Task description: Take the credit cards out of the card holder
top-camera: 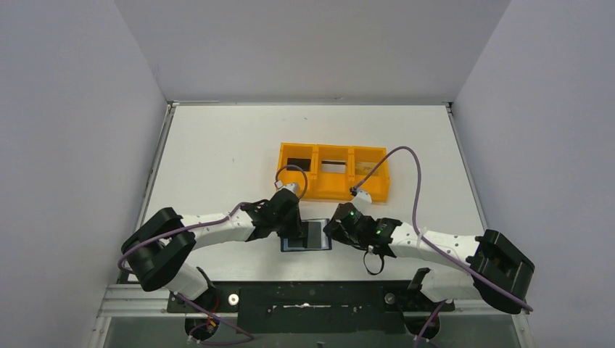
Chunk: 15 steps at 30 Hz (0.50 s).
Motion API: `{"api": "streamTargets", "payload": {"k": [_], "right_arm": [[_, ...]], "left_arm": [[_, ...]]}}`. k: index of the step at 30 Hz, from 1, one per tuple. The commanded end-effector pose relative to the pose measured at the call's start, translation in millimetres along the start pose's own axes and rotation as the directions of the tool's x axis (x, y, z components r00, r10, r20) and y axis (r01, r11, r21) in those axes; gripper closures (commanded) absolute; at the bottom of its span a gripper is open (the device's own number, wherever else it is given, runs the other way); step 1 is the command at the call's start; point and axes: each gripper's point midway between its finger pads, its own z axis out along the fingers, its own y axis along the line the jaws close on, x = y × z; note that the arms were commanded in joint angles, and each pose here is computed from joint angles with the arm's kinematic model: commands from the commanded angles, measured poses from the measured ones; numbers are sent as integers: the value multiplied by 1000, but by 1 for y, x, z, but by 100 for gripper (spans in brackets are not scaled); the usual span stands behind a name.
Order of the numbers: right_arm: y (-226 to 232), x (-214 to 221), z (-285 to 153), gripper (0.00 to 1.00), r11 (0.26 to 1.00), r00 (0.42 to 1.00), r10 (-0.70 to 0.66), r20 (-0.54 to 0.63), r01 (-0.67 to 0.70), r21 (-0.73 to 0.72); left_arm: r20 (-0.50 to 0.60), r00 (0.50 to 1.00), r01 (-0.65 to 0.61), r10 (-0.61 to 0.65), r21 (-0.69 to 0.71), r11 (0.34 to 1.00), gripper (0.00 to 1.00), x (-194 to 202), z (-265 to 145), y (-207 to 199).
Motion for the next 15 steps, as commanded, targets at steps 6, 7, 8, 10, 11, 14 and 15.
{"api": "streamTargets", "payload": {"k": [6, 7, 8, 10, 11, 14, 15], "right_arm": [[41, -3, 13, 86, 994, 998, -65, -23, 63, -87], [37, -2, 16, 86, 996, 998, -63, -27, 61, -65], [32, 1, 20, 86, 997, 997, -63, -34, 61, -47], [23, 7, 25, 87, 998, 997, -63, -54, 62, -18], [19, 9, 28, 87, 998, 996, -61, -62, 61, -5], [1, 17, 32, 87, 996, 995, -51, -85, 57, 66], [-4, 18, 33, 88, 995, 995, -50, -88, 57, 83]], "left_arm": [[4, 1000, -18, 18, -1, 1000, 100, -4, -8, -1], [5, 1000, -18, 18, 0, 1000, 100, -5, -9, -2], [7, 1000, -18, 18, -1, 1000, 100, -5, -9, -2], [10, 1000, -16, 16, 3, 1000, 100, -5, -11, -3], [10, 1000, -16, 16, 2, 1000, 100, -5, -11, -2], [14, 1000, -14, 14, 3, 1000, 100, -6, -12, -2], [16, 1000, -14, 14, 1, 1000, 100, -6, -13, -2]]}}
